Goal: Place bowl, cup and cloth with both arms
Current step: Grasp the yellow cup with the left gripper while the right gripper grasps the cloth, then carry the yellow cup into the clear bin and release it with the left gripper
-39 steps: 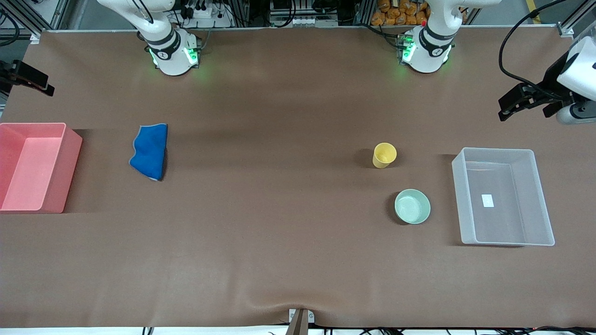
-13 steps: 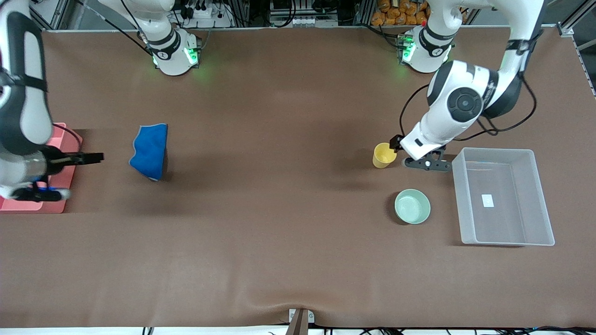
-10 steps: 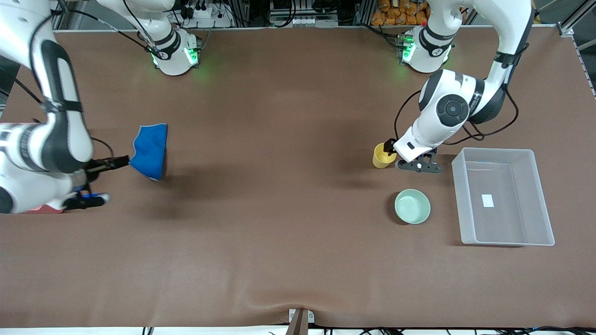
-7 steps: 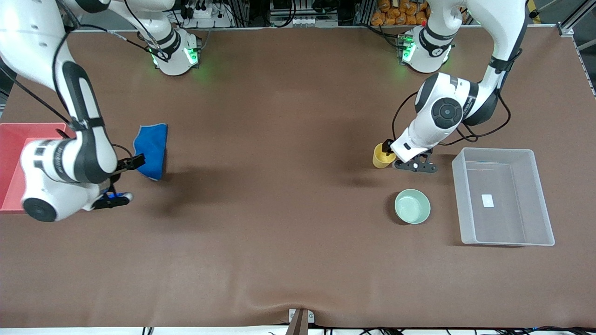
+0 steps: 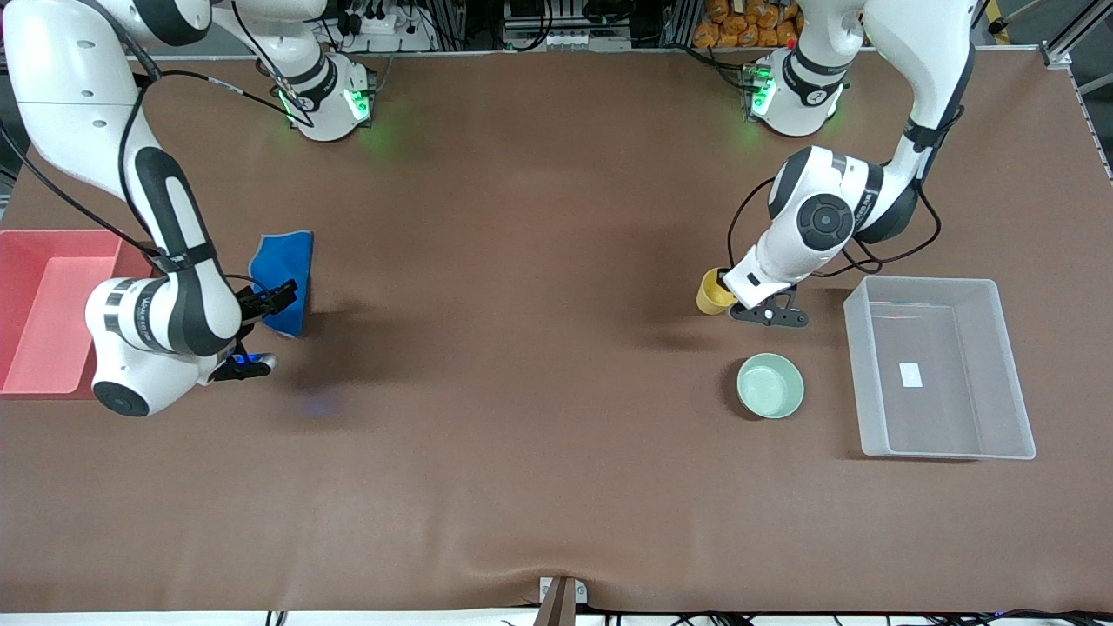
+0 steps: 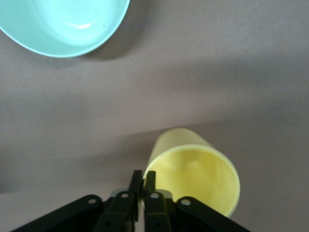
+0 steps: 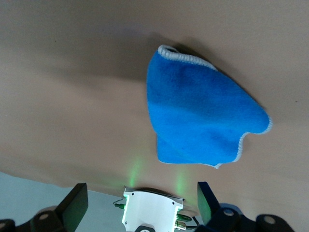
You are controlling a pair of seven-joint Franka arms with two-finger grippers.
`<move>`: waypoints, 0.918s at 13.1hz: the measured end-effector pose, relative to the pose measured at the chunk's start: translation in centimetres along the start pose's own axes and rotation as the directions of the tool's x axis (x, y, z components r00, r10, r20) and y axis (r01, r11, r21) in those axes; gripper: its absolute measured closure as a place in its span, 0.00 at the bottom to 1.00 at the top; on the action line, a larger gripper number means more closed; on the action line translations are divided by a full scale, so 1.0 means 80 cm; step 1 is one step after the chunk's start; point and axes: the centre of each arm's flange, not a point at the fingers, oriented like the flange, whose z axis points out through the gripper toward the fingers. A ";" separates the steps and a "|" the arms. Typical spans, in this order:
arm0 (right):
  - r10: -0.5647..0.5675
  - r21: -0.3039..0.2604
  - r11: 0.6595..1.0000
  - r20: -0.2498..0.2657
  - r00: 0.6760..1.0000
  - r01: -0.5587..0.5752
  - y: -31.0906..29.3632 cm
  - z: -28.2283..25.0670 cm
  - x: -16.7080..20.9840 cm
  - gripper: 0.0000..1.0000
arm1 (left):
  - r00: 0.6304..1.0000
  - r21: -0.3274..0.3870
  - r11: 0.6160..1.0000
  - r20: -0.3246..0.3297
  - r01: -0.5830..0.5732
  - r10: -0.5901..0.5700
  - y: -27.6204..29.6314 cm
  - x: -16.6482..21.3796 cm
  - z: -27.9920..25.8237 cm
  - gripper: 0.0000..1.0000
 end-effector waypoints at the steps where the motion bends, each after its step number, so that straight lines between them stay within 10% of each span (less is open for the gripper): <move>1: -0.006 -0.006 1.000 0.003 1.000 0.006 -0.006 0.005 0.002 0.00 | 1.000 -0.004 1.000 -0.021 0.004 -0.004 -0.001 0.007 -0.012 0.98; 7: -0.047 -0.110 0.993 -0.095 0.994 0.037 -0.037 0.024 0.012 0.00 | 1.000 0.007 1.000 -0.025 0.011 -0.011 -0.119 0.047 -0.210 0.98; 12: -0.086 -0.232 0.971 -0.163 0.983 0.047 -0.036 0.029 0.023 0.00 | 0.992 -0.021 0.992 -0.021 -0.125 0.124 -0.308 0.054 -0.211 0.98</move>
